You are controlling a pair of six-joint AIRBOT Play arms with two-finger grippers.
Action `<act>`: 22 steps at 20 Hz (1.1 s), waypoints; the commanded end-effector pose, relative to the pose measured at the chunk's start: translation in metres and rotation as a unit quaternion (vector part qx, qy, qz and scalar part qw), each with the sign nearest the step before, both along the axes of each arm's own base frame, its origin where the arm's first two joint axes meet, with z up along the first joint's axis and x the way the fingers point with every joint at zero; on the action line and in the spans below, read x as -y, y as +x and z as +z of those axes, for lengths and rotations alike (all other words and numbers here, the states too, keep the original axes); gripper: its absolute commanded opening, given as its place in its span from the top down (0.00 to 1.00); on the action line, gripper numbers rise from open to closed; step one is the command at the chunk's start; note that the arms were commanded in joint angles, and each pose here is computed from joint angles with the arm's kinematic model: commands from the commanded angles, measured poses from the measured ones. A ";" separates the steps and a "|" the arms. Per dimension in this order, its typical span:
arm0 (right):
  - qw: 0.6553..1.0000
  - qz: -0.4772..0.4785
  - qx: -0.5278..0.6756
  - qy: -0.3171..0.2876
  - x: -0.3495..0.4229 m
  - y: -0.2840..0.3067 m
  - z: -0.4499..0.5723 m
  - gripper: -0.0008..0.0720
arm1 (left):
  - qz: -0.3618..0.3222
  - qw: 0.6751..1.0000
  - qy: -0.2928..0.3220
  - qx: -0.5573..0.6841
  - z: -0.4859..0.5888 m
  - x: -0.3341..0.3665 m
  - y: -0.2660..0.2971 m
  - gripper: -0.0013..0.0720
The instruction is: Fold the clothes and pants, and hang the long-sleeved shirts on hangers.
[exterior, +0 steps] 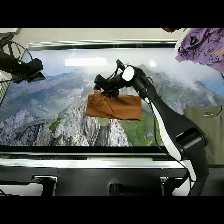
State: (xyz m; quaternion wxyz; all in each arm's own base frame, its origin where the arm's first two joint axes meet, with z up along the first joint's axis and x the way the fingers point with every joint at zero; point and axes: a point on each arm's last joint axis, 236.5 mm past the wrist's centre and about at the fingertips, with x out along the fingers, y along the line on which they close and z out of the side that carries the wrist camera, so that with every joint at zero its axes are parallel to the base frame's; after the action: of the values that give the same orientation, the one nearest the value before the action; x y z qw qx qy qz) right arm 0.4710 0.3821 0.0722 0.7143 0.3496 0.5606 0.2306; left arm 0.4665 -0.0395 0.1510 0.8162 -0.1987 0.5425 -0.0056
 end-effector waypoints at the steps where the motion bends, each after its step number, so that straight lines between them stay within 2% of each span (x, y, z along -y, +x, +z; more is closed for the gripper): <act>1: 0.998 0.003 0.051 0.042 0.003 0.008 0.045 0.24 | 0.005 1.000 -0.002 -0.001 0.000 0.000 0.000 0.96; 5: 0.996 -0.005 0.088 0.029 0.072 0.019 0.090 0.24 | 0.005 1.000 -0.002 -0.001 0.000 0.000 0.000 0.96; 10: 0.997 -0.005 0.062 -0.051 0.244 0.024 0.068 0.23 | 0.005 1.000 -0.002 -0.001 0.000 -0.001 0.000 0.96; 12: 0.998 -0.036 0.022 -0.045 0.301 0.021 0.035 0.23 | 0.005 1.000 -0.002 -0.001 0.000 -0.001 0.000 0.96; 13: 0.999 -0.046 0.000 -0.023 0.315 0.015 0.017 0.23 | 0.005 1.000 -0.002 -0.001 0.000 -0.001 0.000 0.96; 15: 0.998 -0.057 -0.033 0.020 0.323 0.002 -0.027 0.23 | 0.005 1.000 -0.002 -0.001 0.000 -0.001 0.000 0.96; 22: 0.991 -0.040 -0.105 0.068 0.289 -0.028 -0.137 0.26 | 0.004 1.000 -0.001 -0.001 0.000 0.000 0.000 0.96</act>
State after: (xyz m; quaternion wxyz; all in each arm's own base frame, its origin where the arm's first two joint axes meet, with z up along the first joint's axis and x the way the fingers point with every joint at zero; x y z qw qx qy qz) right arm 0.4527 0.0810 -0.0327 0.6531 0.4303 0.5937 0.1891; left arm 0.4667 -0.0395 0.1511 0.8154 -0.2028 0.5422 -0.0029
